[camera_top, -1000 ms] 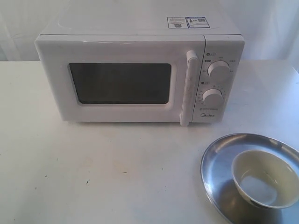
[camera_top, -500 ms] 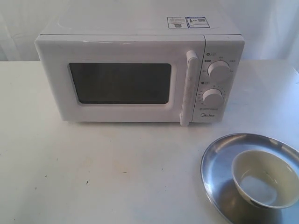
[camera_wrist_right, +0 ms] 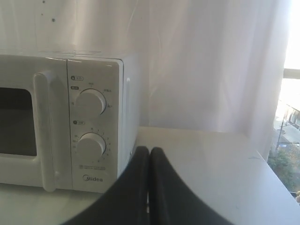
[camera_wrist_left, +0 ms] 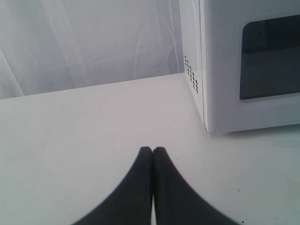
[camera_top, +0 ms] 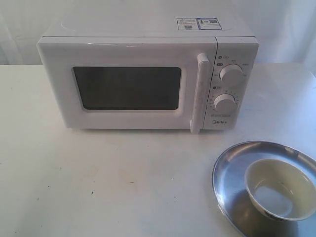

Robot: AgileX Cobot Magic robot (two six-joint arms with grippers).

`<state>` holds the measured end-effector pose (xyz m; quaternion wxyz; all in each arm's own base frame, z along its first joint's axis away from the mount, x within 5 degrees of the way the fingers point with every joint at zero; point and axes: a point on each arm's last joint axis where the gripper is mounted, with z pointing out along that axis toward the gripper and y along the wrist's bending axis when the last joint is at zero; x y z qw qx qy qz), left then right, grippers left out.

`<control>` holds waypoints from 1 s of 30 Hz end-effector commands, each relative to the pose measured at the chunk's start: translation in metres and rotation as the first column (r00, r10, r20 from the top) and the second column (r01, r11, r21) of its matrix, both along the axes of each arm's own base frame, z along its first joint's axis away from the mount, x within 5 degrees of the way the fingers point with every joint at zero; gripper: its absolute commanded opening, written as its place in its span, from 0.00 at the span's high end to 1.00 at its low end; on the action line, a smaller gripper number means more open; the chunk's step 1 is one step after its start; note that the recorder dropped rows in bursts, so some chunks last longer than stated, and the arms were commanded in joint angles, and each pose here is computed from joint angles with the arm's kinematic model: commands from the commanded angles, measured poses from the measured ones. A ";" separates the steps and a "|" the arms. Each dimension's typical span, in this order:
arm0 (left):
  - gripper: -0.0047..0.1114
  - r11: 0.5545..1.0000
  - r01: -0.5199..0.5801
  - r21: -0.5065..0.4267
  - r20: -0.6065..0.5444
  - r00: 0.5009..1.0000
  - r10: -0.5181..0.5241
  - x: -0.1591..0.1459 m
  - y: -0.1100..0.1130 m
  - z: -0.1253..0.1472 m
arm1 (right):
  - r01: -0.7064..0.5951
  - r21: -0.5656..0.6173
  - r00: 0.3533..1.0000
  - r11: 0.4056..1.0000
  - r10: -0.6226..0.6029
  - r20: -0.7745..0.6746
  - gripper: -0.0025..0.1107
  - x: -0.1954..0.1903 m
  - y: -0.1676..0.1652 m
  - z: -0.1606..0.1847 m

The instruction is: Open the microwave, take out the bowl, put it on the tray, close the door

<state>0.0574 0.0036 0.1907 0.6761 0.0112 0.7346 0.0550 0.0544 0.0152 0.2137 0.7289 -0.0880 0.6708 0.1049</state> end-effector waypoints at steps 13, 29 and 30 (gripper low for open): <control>0.96 1.000 0.000 -0.007 0.011 1.000 0.000 0.000 0.000 0.002 | 0.005 0.006 1.000 1.000 -0.005 -0.011 0.98 0.000 0.000 -0.002; 0.96 1.000 0.000 -0.007 0.011 1.000 0.000 0.000 0.000 0.002 | 0.005 0.006 1.000 1.000 -0.005 -0.011 0.98 0.000 0.000 -0.002; 0.96 1.000 0.000 -0.007 0.011 1.000 0.000 0.000 0.000 0.002 | 0.005 0.006 1.000 1.000 -0.005 -0.011 0.98 0.000 0.000 -0.002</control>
